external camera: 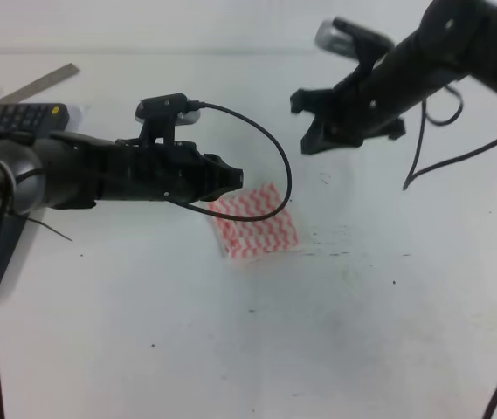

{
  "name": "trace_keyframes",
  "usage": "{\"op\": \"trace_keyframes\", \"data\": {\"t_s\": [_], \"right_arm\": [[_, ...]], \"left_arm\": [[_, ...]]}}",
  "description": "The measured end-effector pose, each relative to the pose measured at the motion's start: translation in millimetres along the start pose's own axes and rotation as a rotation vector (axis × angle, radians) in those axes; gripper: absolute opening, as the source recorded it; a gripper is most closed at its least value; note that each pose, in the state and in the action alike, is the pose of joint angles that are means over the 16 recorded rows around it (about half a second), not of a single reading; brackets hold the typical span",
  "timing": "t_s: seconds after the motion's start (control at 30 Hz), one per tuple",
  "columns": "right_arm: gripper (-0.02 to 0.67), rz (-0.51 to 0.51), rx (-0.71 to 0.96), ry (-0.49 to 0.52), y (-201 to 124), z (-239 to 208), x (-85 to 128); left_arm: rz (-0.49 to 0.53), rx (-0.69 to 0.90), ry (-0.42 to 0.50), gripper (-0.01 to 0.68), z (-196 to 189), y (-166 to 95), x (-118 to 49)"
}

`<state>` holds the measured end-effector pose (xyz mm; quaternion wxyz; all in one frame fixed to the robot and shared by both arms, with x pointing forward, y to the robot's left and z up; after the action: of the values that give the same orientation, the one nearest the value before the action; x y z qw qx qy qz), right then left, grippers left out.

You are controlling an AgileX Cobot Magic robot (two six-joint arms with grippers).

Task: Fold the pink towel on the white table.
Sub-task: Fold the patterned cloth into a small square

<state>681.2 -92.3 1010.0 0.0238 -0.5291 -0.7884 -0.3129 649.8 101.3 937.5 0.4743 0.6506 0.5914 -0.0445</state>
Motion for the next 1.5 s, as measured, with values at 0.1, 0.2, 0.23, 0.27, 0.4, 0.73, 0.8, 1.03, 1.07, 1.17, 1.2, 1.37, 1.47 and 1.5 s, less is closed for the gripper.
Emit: {"op": "trace_keyframes", "data": {"t_s": [0.1, 0.2, 0.23, 0.27, 0.4, 0.73, 0.8, 1.03, 1.07, 1.17, 1.2, 1.37, 1.47, 1.5], "right_arm": [[-0.018, -0.015, -0.030, -0.016, 4.2, -15.3, -0.9], [-0.018, -0.034, -0.062, -0.028, 8.0, -30.2, 0.1], [-0.018, -0.039, -0.069, -0.031, 8.8, -33.4, 0.5], [-0.018, -0.044, -0.078, -0.034, 9.8, -37.4, 1.2], [-0.018, -0.065, -0.114, -0.043, 13.3, -53.2, 5.3], [-0.018, -0.115, -0.181, -0.062, 17.8, -84.9, 16.6], [-0.018, -0.121, -0.190, -0.066, 18.1, -90.0, 18.4], [-0.018, -0.132, -0.200, -0.073, 18.1, -97.1, 20.7], [-0.018, -0.132, -0.200, -0.073, 18.1, -97.5, 20.9], [-0.018, -0.133, -0.200, -0.074, 18.0, -98.1, 21.1], [-0.018, -0.133, -0.200, -0.074, 18.0, -98.1, 21.0], [-0.018, -0.133, -0.198, -0.074, 17.9, -97.6, 20.9], [-0.018, -0.133, -0.198, -0.074, 17.8, -97.4, 20.8], [-0.018, -0.133, -0.198, -0.074, 17.9, -97.6, 20.9]], "left_arm": [[0.008, -0.003, -0.001, -0.002, 2.6, 0.3, -1.6], [0.019, -0.009, -0.003, -0.002, 5.7, 1.1, -5.7], [0.022, -0.012, -0.004, -0.002, 6.9, 1.3, -7.6], [0.025, -0.014, -0.004, -0.002, 8.1, 1.4, -9.5], [0.042, -0.009, -0.013, -0.002, 15.3, -1.8, -18.2], [0.053, 0.023, 0.008, -0.002, 35.3, -17.6, -25.2], [0.048, 0.032, 0.018, -0.002, 39.0, -21.2, -22.4], [0.028, 0.071, 0.041, -0.002, 47.8, -31.6, -12.9], [0.027, 0.079, 0.040, -0.002, 48.6, -33.1, -12.4], [0.027, 0.102, 0.036, -0.002, 50.0, -36.9, -11.8], [0.027, 0.109, 0.033, -0.002, 50.2, -38.0, -11.9], [0.028, 0.151, 0.013, -0.002, 50.4, -43.6, -14.1], [0.027, 0.175, -0.002, -0.002, 50.1, -46.7, -15.9], [0.027, 0.181, -0.006, -0.002, 49.9, -47.5, -16.3]]}}
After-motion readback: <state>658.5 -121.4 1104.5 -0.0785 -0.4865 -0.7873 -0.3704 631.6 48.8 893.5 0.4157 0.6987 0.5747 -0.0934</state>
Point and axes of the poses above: a point on each arm's last joint axis where the gripper is mounted, z pointing out along that axis toward the gripper, x along the wrist's bending axis when the last joint is at zero, y = z × x, the point moved 3 cm from there along z, pointing out along that axis toward the gripper, and after that the axes turned 15 degrees about -z, right-handed, at the moved point
